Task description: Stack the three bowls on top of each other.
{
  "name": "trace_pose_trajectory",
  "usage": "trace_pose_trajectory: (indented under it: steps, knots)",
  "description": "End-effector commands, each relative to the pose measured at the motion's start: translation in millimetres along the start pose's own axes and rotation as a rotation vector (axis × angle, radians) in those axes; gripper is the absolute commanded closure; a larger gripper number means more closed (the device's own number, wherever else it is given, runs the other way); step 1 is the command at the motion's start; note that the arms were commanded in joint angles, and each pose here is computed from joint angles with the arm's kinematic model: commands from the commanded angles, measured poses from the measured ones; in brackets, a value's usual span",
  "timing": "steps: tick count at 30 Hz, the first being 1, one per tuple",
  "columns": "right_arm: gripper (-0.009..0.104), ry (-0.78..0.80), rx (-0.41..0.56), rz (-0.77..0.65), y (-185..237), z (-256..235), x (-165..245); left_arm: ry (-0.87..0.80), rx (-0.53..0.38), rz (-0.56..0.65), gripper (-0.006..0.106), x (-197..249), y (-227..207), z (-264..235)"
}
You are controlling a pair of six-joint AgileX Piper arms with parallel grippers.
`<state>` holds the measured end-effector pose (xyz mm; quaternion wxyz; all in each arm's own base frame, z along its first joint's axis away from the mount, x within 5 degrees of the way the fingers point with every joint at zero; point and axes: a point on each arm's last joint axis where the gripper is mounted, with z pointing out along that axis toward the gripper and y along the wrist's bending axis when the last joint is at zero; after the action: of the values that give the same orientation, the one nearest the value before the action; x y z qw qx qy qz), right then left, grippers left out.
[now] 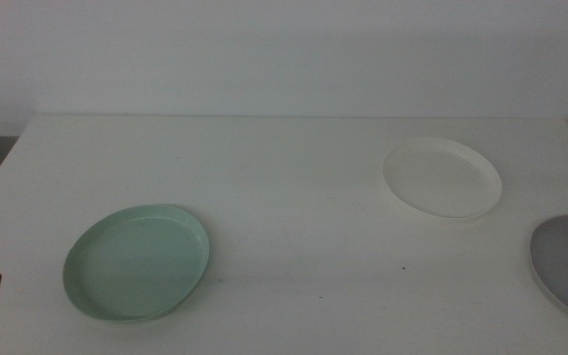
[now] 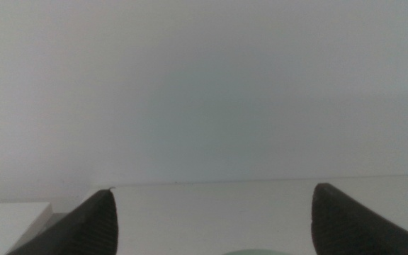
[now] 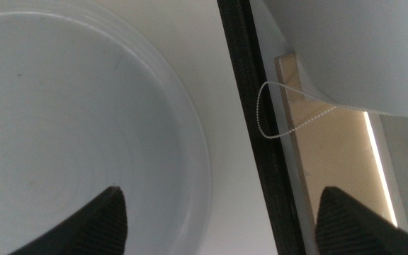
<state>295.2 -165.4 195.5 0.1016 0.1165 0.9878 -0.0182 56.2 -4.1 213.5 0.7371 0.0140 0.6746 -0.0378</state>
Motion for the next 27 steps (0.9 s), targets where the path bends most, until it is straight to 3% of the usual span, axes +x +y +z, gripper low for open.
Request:
trace_pose_trajectory:
  steps: [1,12,16,21,27]
  knots:
    - [0.030,-0.006,0.005,-0.013,-3.3,11.8,-0.8,-0.015,0.000,-0.004,0.007,-1.3,-0.1,-0.3]
    - [0.044,0.079,-0.071,0.036,-0.9,60.9,-0.4,-0.015,0.000,-0.004,0.007,-1.3,-0.1,-0.3]
    - [0.060,0.076,-0.070,0.038,-1.1,63.4,-0.8,-0.015,0.000,-0.004,0.007,-1.3,-0.1,-0.3]
    - [0.097,0.084,-0.075,0.038,-0.5,61.6,0.0,-0.015,0.000,-0.004,0.007,-1.3,-0.1,-0.3]
    - [0.097,-0.024,-0.036,0.080,1.0,13.2,-2.7,-0.015,0.000,-0.004,0.007,-1.3,-0.1,-0.3]
